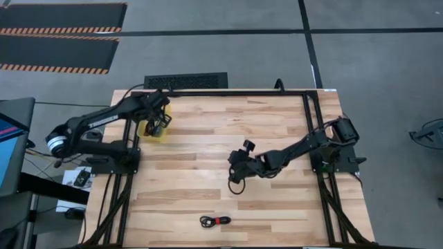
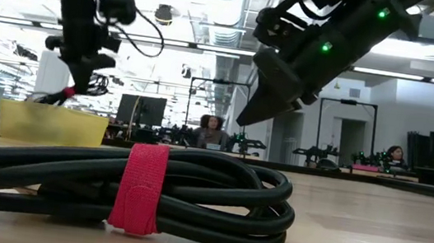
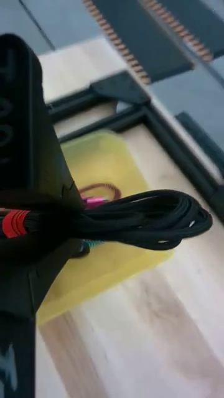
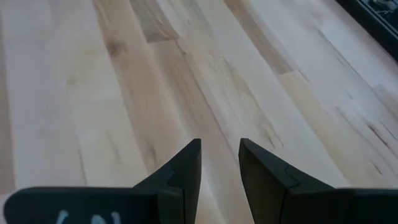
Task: Pick and place USB-C Cables
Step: Put the right black and red USB cable into the yellow bin, then put the black, red, and black USB cable into the yellow bin
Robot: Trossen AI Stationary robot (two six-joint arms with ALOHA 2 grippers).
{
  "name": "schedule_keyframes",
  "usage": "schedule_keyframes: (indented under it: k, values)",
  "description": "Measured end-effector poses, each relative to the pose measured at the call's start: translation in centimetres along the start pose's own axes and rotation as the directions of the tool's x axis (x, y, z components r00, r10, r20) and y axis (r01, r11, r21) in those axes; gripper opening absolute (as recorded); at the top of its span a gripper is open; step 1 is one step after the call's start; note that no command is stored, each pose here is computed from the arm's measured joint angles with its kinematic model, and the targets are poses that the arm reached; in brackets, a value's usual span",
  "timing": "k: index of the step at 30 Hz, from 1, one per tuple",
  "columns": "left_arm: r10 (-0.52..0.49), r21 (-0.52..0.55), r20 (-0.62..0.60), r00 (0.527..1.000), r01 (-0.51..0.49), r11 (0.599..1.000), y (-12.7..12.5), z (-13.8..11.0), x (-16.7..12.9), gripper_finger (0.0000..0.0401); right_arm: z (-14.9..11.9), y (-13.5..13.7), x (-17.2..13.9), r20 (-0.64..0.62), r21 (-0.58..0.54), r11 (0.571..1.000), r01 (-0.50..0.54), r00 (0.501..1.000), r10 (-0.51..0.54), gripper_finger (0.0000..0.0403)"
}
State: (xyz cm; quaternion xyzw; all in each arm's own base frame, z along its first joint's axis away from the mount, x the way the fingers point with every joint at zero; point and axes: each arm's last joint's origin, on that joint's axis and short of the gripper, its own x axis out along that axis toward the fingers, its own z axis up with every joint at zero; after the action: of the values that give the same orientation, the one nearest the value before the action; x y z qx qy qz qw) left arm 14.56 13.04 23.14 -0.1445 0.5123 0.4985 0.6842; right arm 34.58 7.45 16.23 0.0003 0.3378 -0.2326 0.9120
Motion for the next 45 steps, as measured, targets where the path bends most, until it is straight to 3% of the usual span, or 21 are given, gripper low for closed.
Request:
schedule_keyframes:
  k: [10, 14, 19, 22, 26, 34, 37, 41, 43, 45]
  values:
    - [-0.017, -0.018, -0.147, 0.989, 0.015, 1.0, -0.2, 0.6, 3.2, 0.0105, -0.6, 0.9, -0.7, -0.017, -0.011, 1.0, -0.017, 1.0, 0.017, 0.0138]
    - [-0.019, -0.016, -0.116, 0.993, 0.018, 1.0, 0.0, 0.7, 2.8, 0.0134, -0.8, 1.2, -1.0, -0.032, 0.021, 0.999, -0.05, 0.998, 0.05, 0.0139]
    - [0.042, -0.028, 0.017, 0.999, -0.041, 0.999, 0.6, 1.0, 1.3, 0.0161, -0.8, 2.4, -1.6, -0.058, 0.109, 0.967, -0.231, 0.969, 0.238, 0.0134]
    - [0.053, -0.048, 0.022, 0.998, -0.051, 0.998, 0.8, 0.9, 1.0, 0.0165, -0.9, 3.5, -2.3, -0.044, 0.152, 0.941, -0.303, 0.949, 0.312, 0.0131]
    - [0.022, -0.038, -0.061, 0.998, -0.025, 0.999, 0.8, 0.1, 1.0, 0.016, -1.3, 5.0, -3.6, 0.007, 0.194, 0.927, -0.321, 0.945, 0.326, 0.0126]
    - [0.179, 0.034, -0.131, 0.975, -0.176, 0.984, 1.4, -0.9, 0.9, 0.0126, -1.7, 7.2, -6.0, 0.136, 0.32, 0.882, -0.347, 0.938, 0.32, 0.0119]
    - [0.12, 0.009, -0.078, 0.99, -0.119, 0.993, 1.2, -0.4, 0.7, 0.0117, -1.6, 7.7, -6.6, 0.186, 0.335, 0.867, -0.37, 0.928, 0.324, 0.0118]
    - [-0.074, 0.004, 0.036, 0.997, 0.074, 0.997, 0.1, -0.4, -1.2, 0.0114, -1.4, 8.2, -7.1, 0.217, 0.347, 0.843, -0.41, 0.91, 0.354, 0.0118]
    - [-0.174, 0.015, 0.15, 0.973, 0.174, 0.985, -0.8, -0.9, -2.7, 0.0113, -1.5, 8.5, -7.4, 0.211, 0.34, 0.828, -0.446, 0.894, 0.395, 0.0118]
    - [-0.286, 0.049, 0.27, 0.919, 0.283, 0.958, -2.0, -2.1, -3.8, 0.0113, -1.9, 9.2, -8.1, 0.187, 0.315, 0.809, -0.497, 0.868, 0.46, 0.0118]
